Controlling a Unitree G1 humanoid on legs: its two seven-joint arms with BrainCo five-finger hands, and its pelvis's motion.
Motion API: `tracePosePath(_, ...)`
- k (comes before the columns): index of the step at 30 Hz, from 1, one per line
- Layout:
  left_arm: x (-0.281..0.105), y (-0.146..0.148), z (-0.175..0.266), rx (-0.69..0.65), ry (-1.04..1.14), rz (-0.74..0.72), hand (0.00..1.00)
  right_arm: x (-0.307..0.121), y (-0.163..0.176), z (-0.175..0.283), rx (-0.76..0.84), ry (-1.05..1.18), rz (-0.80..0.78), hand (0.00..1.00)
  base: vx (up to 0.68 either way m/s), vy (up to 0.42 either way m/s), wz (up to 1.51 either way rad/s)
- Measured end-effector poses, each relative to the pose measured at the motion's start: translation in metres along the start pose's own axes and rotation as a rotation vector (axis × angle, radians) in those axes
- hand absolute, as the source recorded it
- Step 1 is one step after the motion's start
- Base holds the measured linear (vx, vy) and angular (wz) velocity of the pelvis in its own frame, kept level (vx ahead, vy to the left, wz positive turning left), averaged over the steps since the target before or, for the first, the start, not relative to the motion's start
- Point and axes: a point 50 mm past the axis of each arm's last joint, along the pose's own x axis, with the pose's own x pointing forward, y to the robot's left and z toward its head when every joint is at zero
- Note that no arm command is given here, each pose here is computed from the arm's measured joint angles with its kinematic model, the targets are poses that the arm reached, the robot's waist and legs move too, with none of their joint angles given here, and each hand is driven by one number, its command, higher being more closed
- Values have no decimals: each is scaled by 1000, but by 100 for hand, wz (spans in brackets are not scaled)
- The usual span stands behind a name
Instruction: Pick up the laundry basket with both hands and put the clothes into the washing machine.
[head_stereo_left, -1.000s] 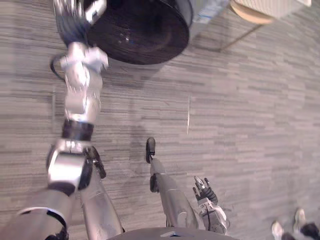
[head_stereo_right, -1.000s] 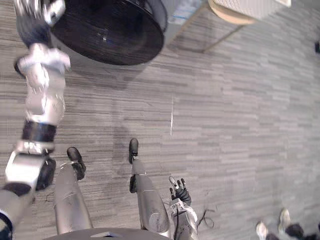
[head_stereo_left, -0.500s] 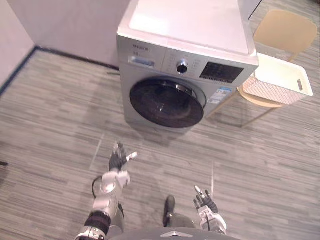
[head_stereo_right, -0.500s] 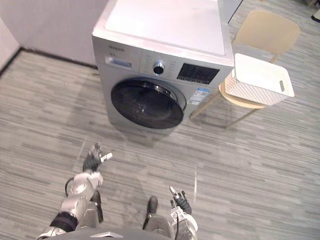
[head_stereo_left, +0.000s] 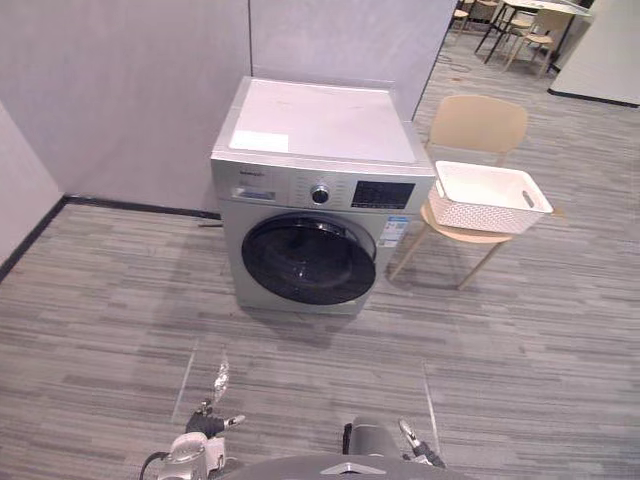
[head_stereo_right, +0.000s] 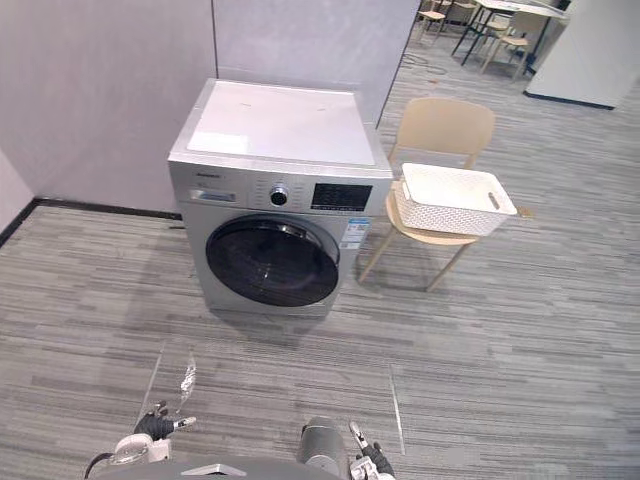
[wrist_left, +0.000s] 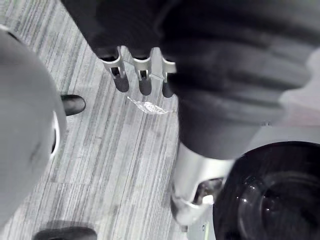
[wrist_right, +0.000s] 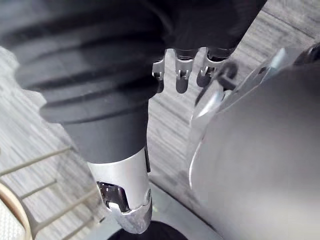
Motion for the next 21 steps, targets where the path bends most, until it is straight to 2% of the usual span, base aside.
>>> tracePosePath(4, 0, 5, -1, -30, 8, 20, 0, -1, -17, -9, -21, 62, -75, 0, 246, -335, -5)
tracePosePath(7, -3, -17, -11, -90, 45, -25, 0, -3, -40, 5, -62, 54, -141, 0, 327, -378, 22)
tracePosePath(10, -2, -26, -6, -144, 35, -41, 0, -3, -43, 11, -60, 40, -151, 0, 296, -289, 38)
tracePosePath(13, -1, -27, 10, -159, -37, -49, 0, 1, -31, 15, -89, 30, -115, 0, 316, -325, 30)
tracePosePath(16, -2, -39, 23, -100, -87, -100, 0, 6, -15, 28, -111, -23, -72, 0, 271, -103, -9)
tracePosePath(18, -7, -62, 41, -14, -182, -190, 0, 8, -9, 39, -127, -62, -48, 0, 157, 49, -5)
tracePosePath(21, -12, -83, 68, 32, -287, -270, 0, 11, 9, 54, -126, -116, -4, 0, 106, 195, -21)
